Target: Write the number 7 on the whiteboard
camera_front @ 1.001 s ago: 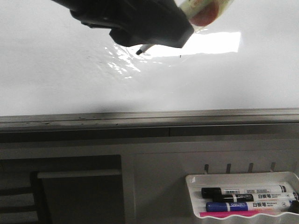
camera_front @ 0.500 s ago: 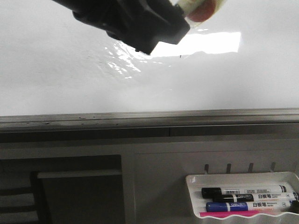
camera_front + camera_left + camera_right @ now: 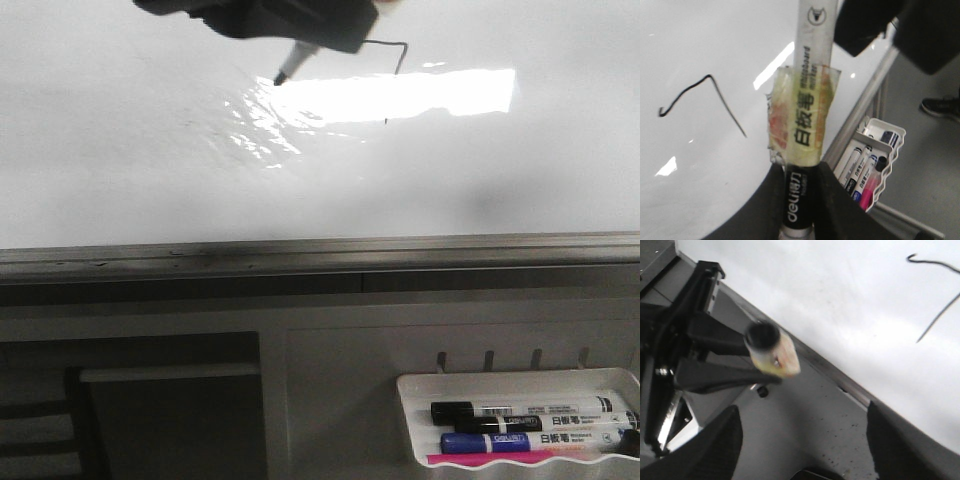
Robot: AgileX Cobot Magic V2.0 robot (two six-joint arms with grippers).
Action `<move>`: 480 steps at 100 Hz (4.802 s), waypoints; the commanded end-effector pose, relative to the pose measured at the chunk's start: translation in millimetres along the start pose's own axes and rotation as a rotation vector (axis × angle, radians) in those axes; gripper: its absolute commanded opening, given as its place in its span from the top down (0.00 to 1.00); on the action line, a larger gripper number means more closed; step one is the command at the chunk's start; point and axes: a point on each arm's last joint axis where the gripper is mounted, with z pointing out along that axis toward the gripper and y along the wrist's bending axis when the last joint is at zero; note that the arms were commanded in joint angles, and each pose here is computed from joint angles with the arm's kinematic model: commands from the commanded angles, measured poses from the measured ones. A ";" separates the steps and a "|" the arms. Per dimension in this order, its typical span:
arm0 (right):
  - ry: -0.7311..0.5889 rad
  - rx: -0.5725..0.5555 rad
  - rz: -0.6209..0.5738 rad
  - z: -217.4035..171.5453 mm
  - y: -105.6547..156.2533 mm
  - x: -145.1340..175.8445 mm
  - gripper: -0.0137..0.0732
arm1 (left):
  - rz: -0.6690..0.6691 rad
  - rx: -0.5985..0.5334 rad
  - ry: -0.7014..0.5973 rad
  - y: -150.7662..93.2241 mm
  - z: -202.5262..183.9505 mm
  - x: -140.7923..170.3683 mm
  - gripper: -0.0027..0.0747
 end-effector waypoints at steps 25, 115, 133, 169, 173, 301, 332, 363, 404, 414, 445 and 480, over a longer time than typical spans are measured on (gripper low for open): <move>-0.104 0.128 -0.071 -36.0 15.1 4.3 0.30 | -0.593 -0.299 -0.187 71.3 -38.3 2.5 0.99; -0.112 0.156 -0.030 -30.4 9.5 16.9 0.30 | -0.710 -0.444 -0.059 106.8 -4.7 43.7 0.99; -0.112 0.156 -0.030 -30.4 9.5 16.9 0.30 | -0.707 -0.437 -0.053 106.1 -4.4 43.9 0.70; -0.113 0.157 -0.032 -30.8 10.0 16.9 0.30 | -0.552 -0.398 -0.096 99.2 -25.9 25.3 0.26; -0.119 0.156 -0.035 -31.9 11.6 16.7 0.30 | -0.531 -0.388 -0.112 96.7 -33.3 20.5 0.26; -0.776 0.591 -0.264 -78.0 78.7 173.1 0.92 | -0.186 -0.484 -0.652 13.7 -216.8 83.7 0.99; -0.761 0.603 -0.241 -68.3 69.1 187.0 0.92 | -0.240 -0.472 -0.703 8.6 -222.8 97.1 0.99; -0.764 0.603 -0.239 -68.4 69.1 186.9 0.92 | -0.240 -0.471 -0.700 8.5 -222.2 97.8 0.99; -0.764 0.603 -0.239 -68.4 69.1 186.9 0.92 | -0.240 -0.471 -0.700 8.5 -222.2 97.8 0.99; -0.764 0.603 -0.239 -68.4 69.1 186.9 0.92 | -0.240 -0.471 -0.700 8.5 -222.2 97.8 0.99; -0.764 0.603 -0.239 -68.4 69.1 186.9 0.92 | -0.037 -0.509 -0.618 5.9 -218.8 99.3 0.99; -0.764 0.603 -0.239 -68.4 69.1 186.9 0.92 | -0.191 -0.775 -0.459 22.1 -202.4 139.2 0.99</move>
